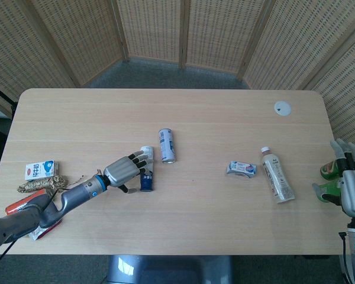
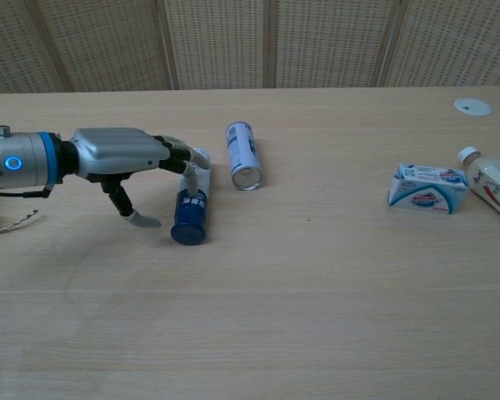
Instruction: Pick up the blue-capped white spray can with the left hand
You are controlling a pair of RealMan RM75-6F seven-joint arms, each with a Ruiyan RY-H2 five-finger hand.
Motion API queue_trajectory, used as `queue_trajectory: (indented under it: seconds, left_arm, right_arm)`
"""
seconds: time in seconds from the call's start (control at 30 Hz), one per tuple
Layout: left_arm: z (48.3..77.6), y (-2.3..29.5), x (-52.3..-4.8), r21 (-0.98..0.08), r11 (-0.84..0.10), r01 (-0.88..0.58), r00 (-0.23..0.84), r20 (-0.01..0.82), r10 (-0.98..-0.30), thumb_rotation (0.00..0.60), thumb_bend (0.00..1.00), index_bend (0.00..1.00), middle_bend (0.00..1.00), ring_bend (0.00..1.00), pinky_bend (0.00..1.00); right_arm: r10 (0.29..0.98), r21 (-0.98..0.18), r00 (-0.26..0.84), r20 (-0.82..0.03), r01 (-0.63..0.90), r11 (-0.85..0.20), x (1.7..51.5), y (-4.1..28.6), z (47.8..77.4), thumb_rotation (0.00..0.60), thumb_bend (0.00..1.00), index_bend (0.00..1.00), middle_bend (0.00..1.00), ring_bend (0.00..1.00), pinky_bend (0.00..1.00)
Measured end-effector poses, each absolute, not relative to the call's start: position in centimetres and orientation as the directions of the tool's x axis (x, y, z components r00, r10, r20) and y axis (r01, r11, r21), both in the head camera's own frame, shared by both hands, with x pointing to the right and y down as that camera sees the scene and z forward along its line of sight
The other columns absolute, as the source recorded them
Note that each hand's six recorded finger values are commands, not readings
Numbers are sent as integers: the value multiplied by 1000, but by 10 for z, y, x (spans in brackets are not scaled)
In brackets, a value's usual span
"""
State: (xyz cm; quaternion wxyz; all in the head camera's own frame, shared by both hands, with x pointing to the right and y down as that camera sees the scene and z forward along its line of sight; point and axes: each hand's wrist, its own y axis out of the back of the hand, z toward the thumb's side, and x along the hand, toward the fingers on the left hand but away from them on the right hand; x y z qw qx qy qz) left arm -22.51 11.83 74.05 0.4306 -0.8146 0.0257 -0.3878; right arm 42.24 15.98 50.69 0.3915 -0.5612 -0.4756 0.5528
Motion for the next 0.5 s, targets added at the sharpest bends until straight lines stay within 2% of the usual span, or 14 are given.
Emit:
queue_trajectory:
  seconds: [0.2, 0.27, 0.37, 0.5]
  left_arm:
    - [742, 120, -241, -712, -635, 298, 668, 631, -394, 481, 298, 281, 60, 0, 0]
    - [742, 119, -241, -717, -632, 294, 668, 627, -401, 481, 298, 231, 12, 0, 0]
    - [742, 115, -238, -729, -621, 287, 672, 615, -412, 480, 298, 116, 0, 0, 0]
    - [742, 112, -229, -742, -614, 268, 687, 595, -418, 481, 298, 71, 0, 0, 0]
  right_arm:
    - [967, -965, -57, -248, 108, -241, 420, 161, 506, 596, 175, 11, 0, 0, 0]
    - [967, -965, -57, -247, 109, -240, 420, 161, 505, 597, 175, 10, 0, 0, 0]
    - [968, -966, -59, -244, 105, -237, 420, 161, 503, 596, 176, 10, 0, 0, 0]
    - [968, -967, -66, -241, 104, -233, 422, 162, 501, 595, 178, 9, 0, 0, 0]
